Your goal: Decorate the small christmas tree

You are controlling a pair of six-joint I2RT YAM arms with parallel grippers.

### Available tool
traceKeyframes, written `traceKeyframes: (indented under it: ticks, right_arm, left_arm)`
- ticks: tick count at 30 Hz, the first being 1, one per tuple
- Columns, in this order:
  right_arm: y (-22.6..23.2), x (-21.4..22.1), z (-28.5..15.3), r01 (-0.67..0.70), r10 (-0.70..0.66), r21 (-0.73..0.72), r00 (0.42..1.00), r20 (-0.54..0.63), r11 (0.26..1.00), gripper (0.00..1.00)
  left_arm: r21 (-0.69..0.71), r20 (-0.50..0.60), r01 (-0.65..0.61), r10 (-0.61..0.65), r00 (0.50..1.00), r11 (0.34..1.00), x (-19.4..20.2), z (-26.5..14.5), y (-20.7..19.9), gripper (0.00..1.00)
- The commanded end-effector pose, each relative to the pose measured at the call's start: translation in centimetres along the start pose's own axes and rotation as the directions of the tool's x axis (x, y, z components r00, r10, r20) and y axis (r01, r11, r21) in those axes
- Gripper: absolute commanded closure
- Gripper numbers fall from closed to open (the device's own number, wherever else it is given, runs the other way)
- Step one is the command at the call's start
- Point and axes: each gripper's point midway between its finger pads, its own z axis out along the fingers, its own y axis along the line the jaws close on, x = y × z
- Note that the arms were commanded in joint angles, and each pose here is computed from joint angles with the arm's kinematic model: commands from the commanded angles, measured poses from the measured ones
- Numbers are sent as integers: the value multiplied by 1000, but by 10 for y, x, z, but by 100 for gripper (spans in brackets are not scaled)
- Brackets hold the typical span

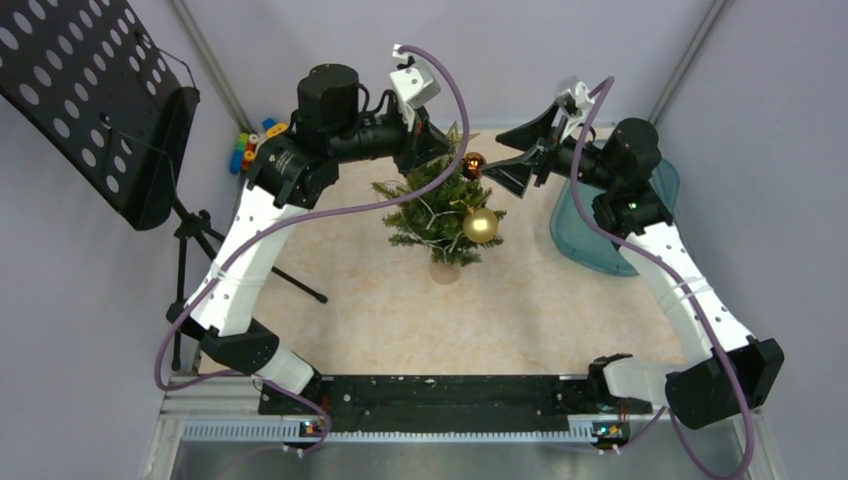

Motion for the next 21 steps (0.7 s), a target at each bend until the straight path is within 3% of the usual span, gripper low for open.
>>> traceKeyframes:
  ticks: [1, 21]
  right_arm:
    - [11, -28, 1, 74, -73, -21, 996, 47, 997, 13]
    - [12, -31, 2, 73, -72, -33, 996, 48, 997, 13]
  left_arm:
    - [2, 10, -19, 19, 1000, 1000, -1, -1, -2, 100]
    - [-13, 44, -25, 25, 999, 1000, -16, -9, -2, 100]
